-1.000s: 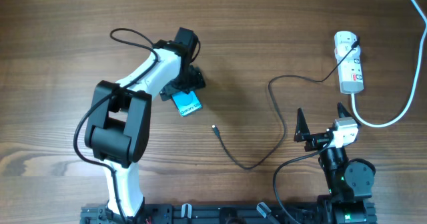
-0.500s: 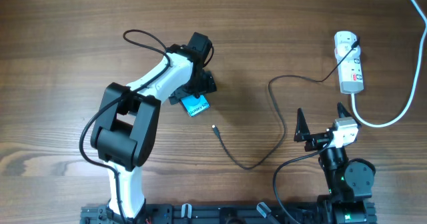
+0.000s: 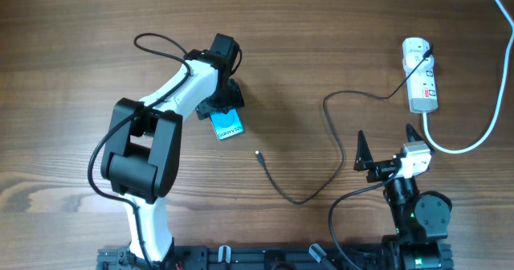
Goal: Plug charger to phone and switch on socket
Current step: 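Lift the phone with the left gripper and tilt it upright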
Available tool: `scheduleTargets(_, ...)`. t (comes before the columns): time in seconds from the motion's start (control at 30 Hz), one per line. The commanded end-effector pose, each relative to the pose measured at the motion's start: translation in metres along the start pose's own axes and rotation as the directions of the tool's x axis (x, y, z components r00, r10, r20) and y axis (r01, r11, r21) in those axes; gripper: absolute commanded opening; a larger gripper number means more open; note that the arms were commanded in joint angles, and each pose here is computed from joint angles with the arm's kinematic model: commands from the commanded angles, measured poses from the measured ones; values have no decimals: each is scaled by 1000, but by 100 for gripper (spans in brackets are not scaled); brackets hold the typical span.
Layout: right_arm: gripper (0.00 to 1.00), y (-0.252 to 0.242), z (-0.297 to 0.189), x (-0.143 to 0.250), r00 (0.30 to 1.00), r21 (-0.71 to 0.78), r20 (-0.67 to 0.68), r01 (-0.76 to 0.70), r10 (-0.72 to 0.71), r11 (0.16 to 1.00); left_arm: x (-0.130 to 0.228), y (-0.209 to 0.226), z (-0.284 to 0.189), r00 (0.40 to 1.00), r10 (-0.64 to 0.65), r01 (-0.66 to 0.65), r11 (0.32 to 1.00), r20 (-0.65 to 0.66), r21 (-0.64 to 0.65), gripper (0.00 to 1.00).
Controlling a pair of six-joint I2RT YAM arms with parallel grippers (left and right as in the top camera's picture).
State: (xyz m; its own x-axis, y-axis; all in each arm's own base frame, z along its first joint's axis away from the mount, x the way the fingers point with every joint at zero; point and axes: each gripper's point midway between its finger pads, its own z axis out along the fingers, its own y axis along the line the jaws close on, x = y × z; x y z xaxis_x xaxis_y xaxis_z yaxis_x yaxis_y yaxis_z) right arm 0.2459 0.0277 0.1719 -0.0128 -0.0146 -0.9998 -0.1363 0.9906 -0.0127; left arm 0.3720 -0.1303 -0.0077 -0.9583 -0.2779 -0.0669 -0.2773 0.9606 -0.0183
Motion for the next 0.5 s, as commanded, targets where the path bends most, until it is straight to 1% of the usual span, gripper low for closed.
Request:
scheduleTargets(0.0,100,-3,0,0,1000,16,1,12,-12,1000,55,-15,55,968,146,-131,988,-204,86,75)
scheduleTargets(0.07,100,-3,0,0,1000,16,1,12,-12,1000,55,-15,55,968,145,-130,988,-204,83,82)
scheduleTargets(0.1,100,-3,0,0,1000,16,1,12,-12,1000,55,-15,55,969,137,-123,989,-203,80,84)
scheduleTargets(0.17,100,-3,0,0,1000,16,1,12,-12,1000,51,-10,56,979,59,-52,998,-194,42,90)
scheduleTargets(0.2,100,-3,0,0,1000,16,1,12,-12,1000,49,-8,57,983,9,-6,1000,-183,17,91)
scheduleTargets(0.23,100,-3,0,0,1000,16,1,12,-12,1000,48,-7,57,984,-1,3,1000,-179,9,94)
scheduleTargets(0.27,100,-3,0,0,1000,16,1,12,-12,1000,48,-7,57,984,-1,3,1000,-179,9,100)
scheduleTargets(0.4,100,-3,0,0,1000,16,1,12,-12,1000,50,-7,57,983,1,1,1000,-182,9,100)
scheduleTargets(0.43,100,-3,0,0,1000,16,1,12,-12,1000,50,-7,57,983,-10,11,1000,-183,6,99)
scheduleTargets(0.47,100,-3,0,0,1000,16,1,12,-12,1000,51,-6,56,982,-35,35,999,-187,-2,95)
